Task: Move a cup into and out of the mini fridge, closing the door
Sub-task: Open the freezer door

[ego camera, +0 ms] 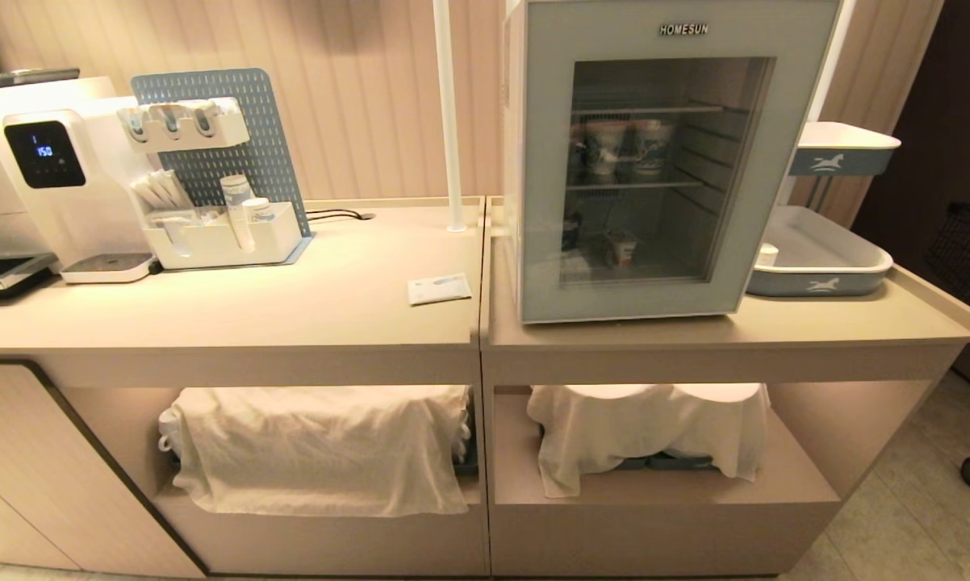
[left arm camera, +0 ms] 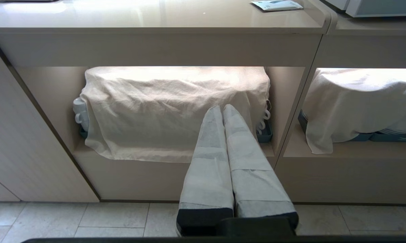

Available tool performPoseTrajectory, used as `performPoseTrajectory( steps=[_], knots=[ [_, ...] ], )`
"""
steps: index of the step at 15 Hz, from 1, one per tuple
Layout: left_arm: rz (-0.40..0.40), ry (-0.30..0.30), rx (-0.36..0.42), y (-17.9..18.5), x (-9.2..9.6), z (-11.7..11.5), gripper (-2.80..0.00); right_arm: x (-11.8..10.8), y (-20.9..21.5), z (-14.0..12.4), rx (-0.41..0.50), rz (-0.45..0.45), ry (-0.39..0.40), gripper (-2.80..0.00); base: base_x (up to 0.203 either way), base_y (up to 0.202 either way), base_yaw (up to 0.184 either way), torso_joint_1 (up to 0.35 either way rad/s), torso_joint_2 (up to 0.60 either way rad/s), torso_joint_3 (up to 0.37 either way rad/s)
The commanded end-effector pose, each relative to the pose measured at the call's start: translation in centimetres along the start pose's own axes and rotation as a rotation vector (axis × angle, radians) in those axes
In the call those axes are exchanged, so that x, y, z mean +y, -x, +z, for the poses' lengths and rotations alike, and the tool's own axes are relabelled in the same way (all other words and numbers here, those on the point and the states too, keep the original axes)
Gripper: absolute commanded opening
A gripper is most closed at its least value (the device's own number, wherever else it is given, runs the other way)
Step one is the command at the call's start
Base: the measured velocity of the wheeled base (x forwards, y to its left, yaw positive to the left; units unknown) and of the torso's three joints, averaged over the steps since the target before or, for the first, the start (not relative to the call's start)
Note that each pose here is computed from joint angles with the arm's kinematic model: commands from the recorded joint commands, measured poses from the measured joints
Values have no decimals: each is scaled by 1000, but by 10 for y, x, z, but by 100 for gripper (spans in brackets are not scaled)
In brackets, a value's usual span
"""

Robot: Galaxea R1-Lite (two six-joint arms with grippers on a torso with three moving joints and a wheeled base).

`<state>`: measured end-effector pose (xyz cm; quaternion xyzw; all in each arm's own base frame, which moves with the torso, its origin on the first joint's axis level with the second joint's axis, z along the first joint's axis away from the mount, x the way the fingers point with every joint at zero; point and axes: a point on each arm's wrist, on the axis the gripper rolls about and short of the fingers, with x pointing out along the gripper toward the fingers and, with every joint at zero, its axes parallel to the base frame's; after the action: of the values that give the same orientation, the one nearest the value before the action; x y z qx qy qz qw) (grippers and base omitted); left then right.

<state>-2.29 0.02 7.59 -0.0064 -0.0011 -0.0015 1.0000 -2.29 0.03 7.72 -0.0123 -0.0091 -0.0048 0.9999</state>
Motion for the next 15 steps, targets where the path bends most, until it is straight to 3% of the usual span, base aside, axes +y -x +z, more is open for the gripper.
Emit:
performPoseTrajectory(
  steps=[1,15],
  knots=[
    [0,1,0,0,0,0,-280,0,0,-2,14,1,2,-280,0,0,0,0,0,0],
    [0,1,0,0,0,0,-280,0,-1,-2,9,-5,-17,-280,0,0,0,0,0,0]
  ],
)
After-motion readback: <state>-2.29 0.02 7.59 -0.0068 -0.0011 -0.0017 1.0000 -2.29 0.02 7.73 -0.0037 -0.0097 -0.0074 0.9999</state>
